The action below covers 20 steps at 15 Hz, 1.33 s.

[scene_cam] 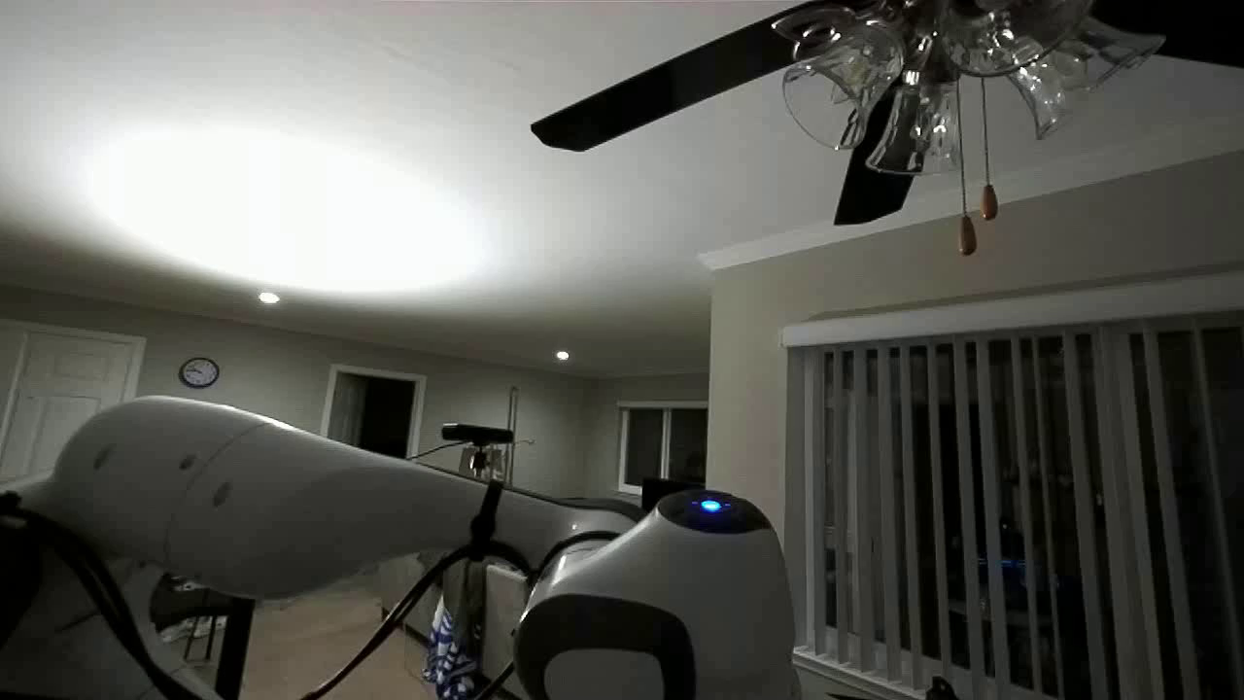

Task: Turn on the ceiling lights

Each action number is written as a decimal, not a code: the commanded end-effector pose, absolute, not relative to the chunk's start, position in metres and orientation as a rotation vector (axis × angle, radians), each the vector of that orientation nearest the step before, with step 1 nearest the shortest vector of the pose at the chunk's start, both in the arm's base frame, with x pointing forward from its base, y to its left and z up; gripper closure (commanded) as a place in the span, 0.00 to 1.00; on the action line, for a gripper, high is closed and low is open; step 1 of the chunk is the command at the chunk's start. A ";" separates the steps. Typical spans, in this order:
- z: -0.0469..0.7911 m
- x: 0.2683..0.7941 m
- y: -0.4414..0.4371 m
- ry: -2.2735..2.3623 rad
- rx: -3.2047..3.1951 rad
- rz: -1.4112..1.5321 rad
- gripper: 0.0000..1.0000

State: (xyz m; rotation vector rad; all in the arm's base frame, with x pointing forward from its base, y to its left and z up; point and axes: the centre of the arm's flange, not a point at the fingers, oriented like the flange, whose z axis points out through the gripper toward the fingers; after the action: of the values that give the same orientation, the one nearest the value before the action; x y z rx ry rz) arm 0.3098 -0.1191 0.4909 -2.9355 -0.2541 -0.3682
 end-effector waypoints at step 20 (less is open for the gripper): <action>0.695 0.294 0.060 -0.813 -2.693 -1.566 0.00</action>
State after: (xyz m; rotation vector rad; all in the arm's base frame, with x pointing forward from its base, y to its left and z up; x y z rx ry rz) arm 0.2965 0.0331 0.6600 -2.7857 -0.8088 -1.3493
